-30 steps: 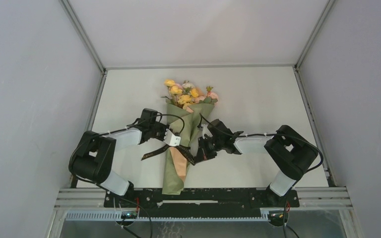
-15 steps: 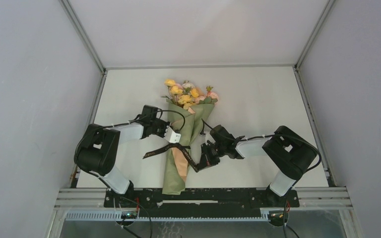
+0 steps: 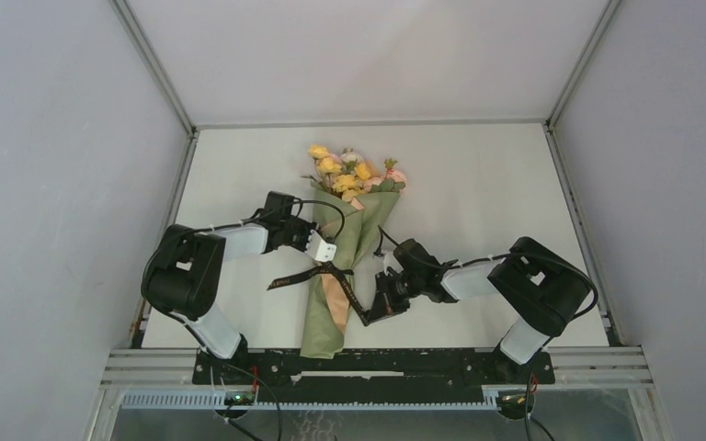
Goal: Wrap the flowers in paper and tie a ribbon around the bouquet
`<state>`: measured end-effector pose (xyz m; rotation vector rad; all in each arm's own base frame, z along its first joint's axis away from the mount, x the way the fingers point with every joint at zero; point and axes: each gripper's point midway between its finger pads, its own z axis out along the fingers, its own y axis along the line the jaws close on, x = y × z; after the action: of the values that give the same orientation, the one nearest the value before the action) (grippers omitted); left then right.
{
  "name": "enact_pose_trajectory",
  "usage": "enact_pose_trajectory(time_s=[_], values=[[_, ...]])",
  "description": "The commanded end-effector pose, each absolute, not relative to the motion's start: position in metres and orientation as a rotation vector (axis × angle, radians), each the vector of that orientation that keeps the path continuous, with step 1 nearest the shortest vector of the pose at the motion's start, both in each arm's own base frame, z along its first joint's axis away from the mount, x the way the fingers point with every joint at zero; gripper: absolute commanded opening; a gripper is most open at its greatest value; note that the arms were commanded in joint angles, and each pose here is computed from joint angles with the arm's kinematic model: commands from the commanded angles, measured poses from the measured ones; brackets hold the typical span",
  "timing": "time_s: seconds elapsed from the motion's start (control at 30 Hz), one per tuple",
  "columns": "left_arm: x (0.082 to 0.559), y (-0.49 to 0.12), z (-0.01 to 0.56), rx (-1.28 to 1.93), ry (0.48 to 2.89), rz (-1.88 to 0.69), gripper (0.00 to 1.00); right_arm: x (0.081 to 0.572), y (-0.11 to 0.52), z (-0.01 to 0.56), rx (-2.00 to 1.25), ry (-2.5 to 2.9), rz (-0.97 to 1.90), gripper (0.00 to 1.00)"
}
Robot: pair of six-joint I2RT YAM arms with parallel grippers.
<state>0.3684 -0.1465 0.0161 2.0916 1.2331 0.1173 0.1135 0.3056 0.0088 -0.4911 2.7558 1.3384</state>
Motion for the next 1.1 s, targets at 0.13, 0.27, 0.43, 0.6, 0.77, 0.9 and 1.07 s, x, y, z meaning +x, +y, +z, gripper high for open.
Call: enact_pose_trajectory(time_s=[0.13, 0.27, 0.43, 0.6, 0.77, 0.9, 1.07], values=[[0.382, -0.144, 0.022, 2.09, 1.224, 0.152, 0.0, 0.085, 0.282, -0.012, -0.456, 2.877, 1.26, 0.0], [0.386, -0.144, 0.022, 2.089, 1.225, 0.155, 0.0, 0.079, 0.28, -0.014, -0.438, 2.89, 1.266, 0.0], [0.386, -0.144, 0.022, 2.088, 1.225, 0.156, 0.0, 0.077, 0.279, -0.015, -0.434, 2.894, 1.264, 0.0], [0.386, -0.144, 0.022, 2.088, 1.226, 0.156, 0.0, 0.073, 0.275, -0.017, -0.431, 2.905, 1.256, 0.0], [0.386, -0.144, 0.021, 2.09, 1.229, 0.155, 0.0, 0.065, 0.267, -0.02, -0.401, 2.925, 1.246, 0.0], [0.386, -0.143, 0.022, 2.089, 1.229, 0.158, 0.0, 0.063, 0.265, -0.021, -0.388, 2.933, 1.244, 0.0], [0.387, -0.143, 0.021, 2.087, 1.232, 0.158, 0.0, 0.056, 0.261, -0.026, -0.381, 2.958, 1.238, 0.0]])
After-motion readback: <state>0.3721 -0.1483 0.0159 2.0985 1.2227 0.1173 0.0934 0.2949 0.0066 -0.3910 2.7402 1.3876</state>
